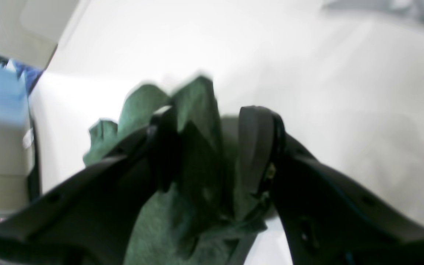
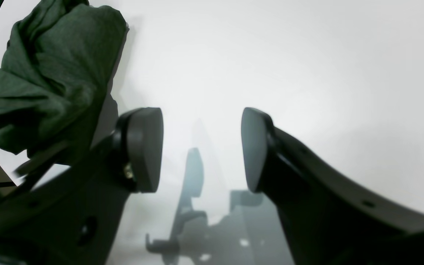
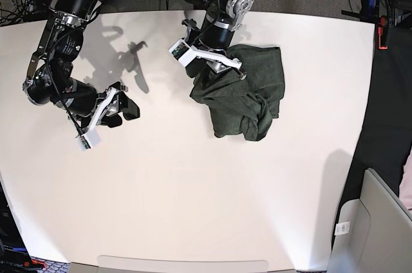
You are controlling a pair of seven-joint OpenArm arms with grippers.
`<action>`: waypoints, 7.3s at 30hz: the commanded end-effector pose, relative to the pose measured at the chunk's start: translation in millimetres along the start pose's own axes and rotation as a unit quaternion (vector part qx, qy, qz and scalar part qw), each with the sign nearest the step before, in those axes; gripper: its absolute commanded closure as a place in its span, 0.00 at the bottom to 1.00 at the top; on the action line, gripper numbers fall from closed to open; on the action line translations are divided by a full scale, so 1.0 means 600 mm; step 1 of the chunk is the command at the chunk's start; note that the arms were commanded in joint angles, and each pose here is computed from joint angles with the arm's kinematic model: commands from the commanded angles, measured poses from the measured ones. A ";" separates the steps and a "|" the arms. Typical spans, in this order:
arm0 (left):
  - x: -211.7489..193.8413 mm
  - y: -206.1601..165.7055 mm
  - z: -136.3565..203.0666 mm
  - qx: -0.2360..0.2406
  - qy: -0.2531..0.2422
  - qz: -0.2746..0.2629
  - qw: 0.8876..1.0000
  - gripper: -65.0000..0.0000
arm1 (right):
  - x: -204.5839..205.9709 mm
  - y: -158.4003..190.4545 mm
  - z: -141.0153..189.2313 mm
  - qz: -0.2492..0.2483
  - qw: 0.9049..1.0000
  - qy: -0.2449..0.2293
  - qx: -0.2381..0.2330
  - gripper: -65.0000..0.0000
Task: Fold the T-shirt properly
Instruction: 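Lower the left gripper onto the bundle and grasp its folded edge, then pull the grasped edge with the left gripper to unfold the bundle flat, then grasp the shirt hem corner with the right gripper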
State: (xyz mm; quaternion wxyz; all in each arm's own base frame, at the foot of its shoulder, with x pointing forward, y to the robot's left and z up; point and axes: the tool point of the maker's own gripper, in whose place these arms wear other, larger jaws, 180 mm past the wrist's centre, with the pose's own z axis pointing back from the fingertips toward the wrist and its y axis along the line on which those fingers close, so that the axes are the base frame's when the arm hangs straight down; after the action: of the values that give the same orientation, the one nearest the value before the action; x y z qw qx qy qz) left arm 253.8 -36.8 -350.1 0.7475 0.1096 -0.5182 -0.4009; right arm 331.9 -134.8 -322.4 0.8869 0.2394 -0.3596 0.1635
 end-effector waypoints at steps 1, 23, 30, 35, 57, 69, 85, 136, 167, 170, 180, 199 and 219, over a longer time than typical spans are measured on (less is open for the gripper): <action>0.030 0.006 0.003 0.016 -0.036 -0.003 0.999 0.59 | 0.030 0.000 0.008 0.012 1.000 -0.026 0.000 0.48; 0.014 0.011 -0.005 0.053 -0.030 -0.067 0.996 0.78 | 0.029 0.000 0.008 0.011 1.000 -0.026 0.001 0.48; 0.033 0.062 0.003 0.093 -0.042 -0.053 0.993 0.81 | 0.028 0.000 0.008 0.011 1.000 -0.025 0.001 0.48; 0.017 0.121 0.005 0.163 -0.030 -0.033 0.986 0.89 | 0.028 0.000 0.008 0.011 1.000 -0.025 0.001 0.48; -0.096 0.206 0.060 0.238 0.062 0.003 0.969 0.89 | 0.031 0.000 0.009 0.012 1.000 -0.027 0.001 0.48; -0.004 0.214 0.051 0.238 0.001 0.104 0.966 0.49 | 0.034 0.010 0.008 0.008 0.999 -0.037 0.018 0.48; -0.034 0.191 0.004 0.134 0.041 0.233 0.962 0.47 | 0.026 0.010 0.011 0.007 0.999 -0.033 0.016 0.48; -0.184 0.258 0.060 0.162 0.124 0.397 0.895 0.97 | 0.030 0.009 0.012 0.008 0.999 -0.035 0.015 0.48; -0.281 0.184 0.171 0.224 0.221 0.445 0.838 0.97 | 0.047 0.024 -0.003 0.009 0.999 -0.044 0.027 0.48; -0.267 0.170 0.163 0.207 0.215 0.445 0.844 0.97 | 0.058 0.038 -0.025 0.019 0.998 -0.034 0.039 0.48; -0.192 0.085 0.129 0.115 0.193 0.450 0.864 0.92 | 0.150 0.086 -0.075 0.095 0.994 -0.031 0.044 0.48; -0.323 0.180 0.200 0.237 0.265 0.443 0.823 0.59 | 0.257 0.218 -0.154 0.280 0.960 -0.026 0.016 0.48; -0.221 0.094 0.136 0.144 0.188 0.438 0.867 0.89 | 0.134 0.211 -0.293 0.362 0.928 0.091 0.001 0.96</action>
State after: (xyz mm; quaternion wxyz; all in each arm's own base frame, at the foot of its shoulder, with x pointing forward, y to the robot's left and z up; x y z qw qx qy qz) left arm 190.0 113.3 -377.9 0.9099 0.0477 -0.4050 0.0760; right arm 413.0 63.7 -361.9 0.8108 0.0723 -0.3037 0.4952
